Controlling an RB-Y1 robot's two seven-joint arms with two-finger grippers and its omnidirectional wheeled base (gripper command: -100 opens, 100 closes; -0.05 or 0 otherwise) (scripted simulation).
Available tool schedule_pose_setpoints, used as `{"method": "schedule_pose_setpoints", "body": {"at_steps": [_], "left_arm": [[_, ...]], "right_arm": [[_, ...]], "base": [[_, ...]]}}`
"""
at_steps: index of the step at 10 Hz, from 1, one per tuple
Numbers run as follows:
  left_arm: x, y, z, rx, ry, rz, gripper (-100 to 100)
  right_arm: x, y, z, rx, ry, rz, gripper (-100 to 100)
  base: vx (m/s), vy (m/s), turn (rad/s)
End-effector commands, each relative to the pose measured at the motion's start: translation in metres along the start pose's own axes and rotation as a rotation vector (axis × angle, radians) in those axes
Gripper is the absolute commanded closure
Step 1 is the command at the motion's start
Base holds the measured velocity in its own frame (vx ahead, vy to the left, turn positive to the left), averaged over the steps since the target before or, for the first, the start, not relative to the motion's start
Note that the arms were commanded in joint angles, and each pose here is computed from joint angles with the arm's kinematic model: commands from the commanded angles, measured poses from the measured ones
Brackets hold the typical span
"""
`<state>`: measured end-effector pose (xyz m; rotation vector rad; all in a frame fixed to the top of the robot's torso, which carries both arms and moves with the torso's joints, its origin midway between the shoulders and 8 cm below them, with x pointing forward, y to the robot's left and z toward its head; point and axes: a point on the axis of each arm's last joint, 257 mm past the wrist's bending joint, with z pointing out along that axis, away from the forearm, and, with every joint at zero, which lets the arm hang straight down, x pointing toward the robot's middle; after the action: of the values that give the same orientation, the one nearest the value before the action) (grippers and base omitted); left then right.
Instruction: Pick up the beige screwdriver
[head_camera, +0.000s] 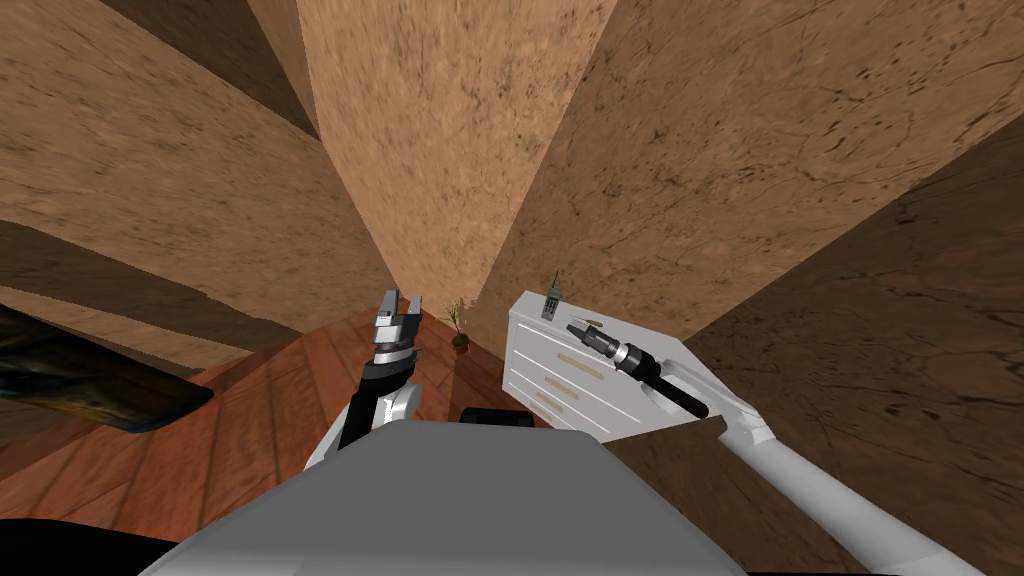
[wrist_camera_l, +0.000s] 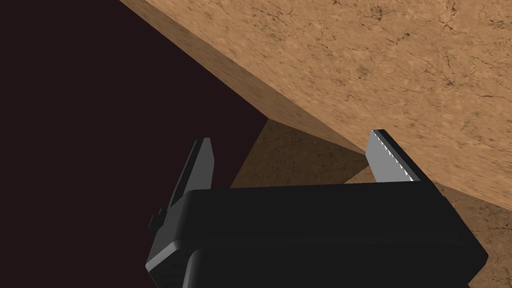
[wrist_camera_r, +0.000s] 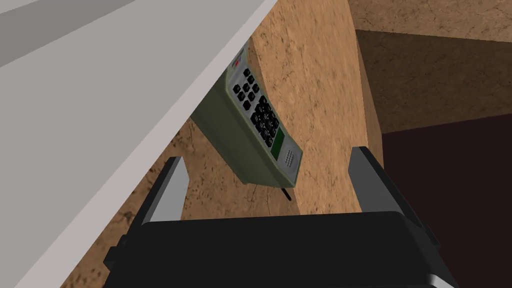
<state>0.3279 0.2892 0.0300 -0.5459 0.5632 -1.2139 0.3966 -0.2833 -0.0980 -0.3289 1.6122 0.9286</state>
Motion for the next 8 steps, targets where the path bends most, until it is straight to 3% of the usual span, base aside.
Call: {"method": "schedule_pose_setpoints", "body": {"at_steps": [1,8], "left_arm": [[0.0,0.0,0.0,0.0,0.0,0.0,0],[0.0,0.0,0.0,0.0,0.0,0.0,0]], "right_arm": [[-0.001,-0.005,-0.003,0.004,0.046,-0.035,-100],[-0.002,-0.031,-0.026,0.039,0.22,-0.161,-100]], "base": [[-0.003,0.021,0.021],[0.001,0.021,0.021]]}}
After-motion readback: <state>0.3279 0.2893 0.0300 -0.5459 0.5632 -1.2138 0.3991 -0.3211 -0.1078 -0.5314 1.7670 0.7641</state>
